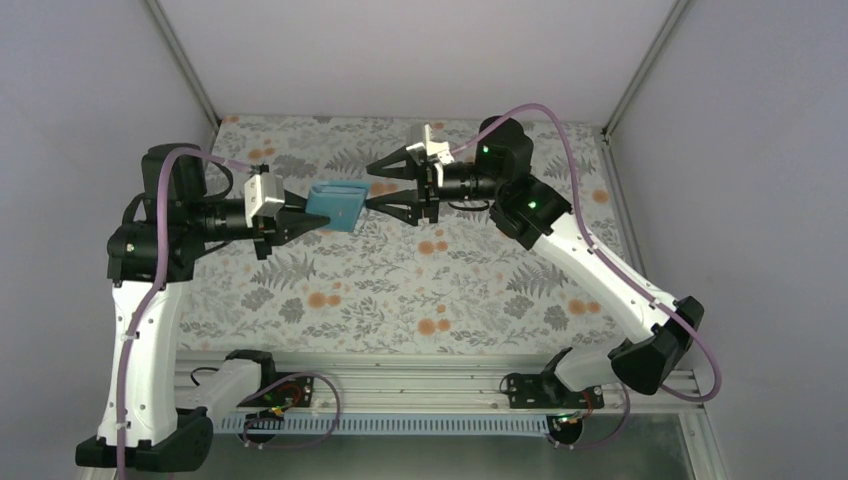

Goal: Take the credit cards out of the card holder

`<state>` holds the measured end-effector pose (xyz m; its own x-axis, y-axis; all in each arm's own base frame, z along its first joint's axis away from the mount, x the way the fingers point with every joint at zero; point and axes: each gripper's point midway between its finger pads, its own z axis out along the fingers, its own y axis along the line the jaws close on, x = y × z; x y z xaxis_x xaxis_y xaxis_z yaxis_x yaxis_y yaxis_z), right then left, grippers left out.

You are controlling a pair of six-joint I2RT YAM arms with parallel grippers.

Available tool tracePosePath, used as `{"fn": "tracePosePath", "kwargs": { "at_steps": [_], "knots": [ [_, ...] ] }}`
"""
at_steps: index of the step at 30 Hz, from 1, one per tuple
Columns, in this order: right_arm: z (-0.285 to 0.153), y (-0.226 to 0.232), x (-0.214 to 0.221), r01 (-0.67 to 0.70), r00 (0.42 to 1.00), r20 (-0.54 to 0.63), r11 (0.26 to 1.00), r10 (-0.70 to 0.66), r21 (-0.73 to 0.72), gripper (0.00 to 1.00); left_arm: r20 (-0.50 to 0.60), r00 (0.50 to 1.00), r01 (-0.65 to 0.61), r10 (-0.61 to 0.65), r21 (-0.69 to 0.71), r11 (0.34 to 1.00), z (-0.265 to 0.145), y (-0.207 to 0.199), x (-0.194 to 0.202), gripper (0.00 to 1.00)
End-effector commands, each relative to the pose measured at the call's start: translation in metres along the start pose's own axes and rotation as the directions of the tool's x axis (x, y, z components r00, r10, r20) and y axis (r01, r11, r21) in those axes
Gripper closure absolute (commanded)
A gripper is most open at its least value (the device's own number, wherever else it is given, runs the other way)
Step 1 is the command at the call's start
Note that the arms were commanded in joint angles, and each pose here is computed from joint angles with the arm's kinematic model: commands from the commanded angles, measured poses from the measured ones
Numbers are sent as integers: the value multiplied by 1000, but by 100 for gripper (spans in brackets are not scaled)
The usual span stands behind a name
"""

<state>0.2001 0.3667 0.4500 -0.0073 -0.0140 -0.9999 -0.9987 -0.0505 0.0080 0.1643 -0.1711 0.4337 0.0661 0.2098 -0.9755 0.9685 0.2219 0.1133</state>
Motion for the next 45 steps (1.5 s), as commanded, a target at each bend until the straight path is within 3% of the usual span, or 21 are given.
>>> {"fn": "tracePosePath", "kwargs": {
  "at_steps": [1, 7, 12, 19, 21, 23, 26, 27, 28, 30, 31, 32, 34, 37, 39, 43, 45],
  "knots": [
    [-4, 24, -13, 78, 997, 22, 992, -76, -98, 38, 58, 997, -52, 49, 58, 997, 1, -10, -4, 98],
    [15, 24, -9, 60, 998, 8, 993, -60, -102, 41, 54, 997, -51, 49, 35, 998, 0, -7, -6, 98],
    [23, 25, -10, 53, 999, 9, 993, -52, -105, 62, 60, 997, -44, 41, 54, 998, 1, -14, 2, 98],
    [41, 39, 6, 58, 997, -37, 985, -65, -162, 55, 56, 998, -12, 9, 46, 999, 3, -12, 10, 98],
    [41, 44, 7, 55, 997, -35, 979, -63, -198, 69, 60, 998, -9, 6, 51, 999, 3, -13, 9, 98],
    [38, 52, 5, 65, 997, -19, 971, -72, -230, 93, 58, 998, -1, -2, 51, 999, 3, -14, 10, 98],
    [32, 58, 6, 66, 998, -6, 968, -70, -244, 96, 59, 997, 39, -42, 43, 998, 3, -11, 11, 98],
    [30, 52, 7, 43, 999, -14, 975, -47, -219, 96, 59, 996, 64, -65, 27, 998, 4, -8, 11, 95],
    [30, 43, 12, 2, 1000, -30, 985, -7, -173, 96, 56, 996, 72, -71, -27, 997, 4, 4, 11, 77],
    [28, 11, 19, -91, 995, -50, 996, 90, -11, 96, 36, 993, 121, -116, -175, 977, 2, 30, 18, 29],
    [26, -12, 26, -155, 985, -53, 980, 162, 121, 96, 24, 992, 125, -123, -260, 958, 0, 46, 23, 16],
    [22, -38, 31, -216, 971, -39, 939, 235, 267, 96, 7, 992, 120, -126, -349, 929, -4, 62, 31, 12],
    [3, -89, 54, -334, 920, 18, 762, 391, 555, 96, -45, 990, 93, -132, -495, 864, -14, 88, 50, 12],
    [-23, -130, 85, -401, 861, 133, 494, 490, 771, 96, -121, 980, 52, -155, -600, 798, -23, 109, 76, 5],
    [-20, -131, 89, -424, 853, 178, 455, 490, 783, 96, -134, 978, 54, -160, -576, 816, -18, 106, 81, 4],
    [2, -122, 77, -440, 864, 226, 460, 450, 771, 96, -126, 976, 81, -176, -541, 837, -5, 104, 81, 5],
    [9, -120, 74, -444, 866, 231, 468, 444, 764, 96, -145, 972, 77, -183, -543, 836, 0, 108, 80, 0]
  ]
}}
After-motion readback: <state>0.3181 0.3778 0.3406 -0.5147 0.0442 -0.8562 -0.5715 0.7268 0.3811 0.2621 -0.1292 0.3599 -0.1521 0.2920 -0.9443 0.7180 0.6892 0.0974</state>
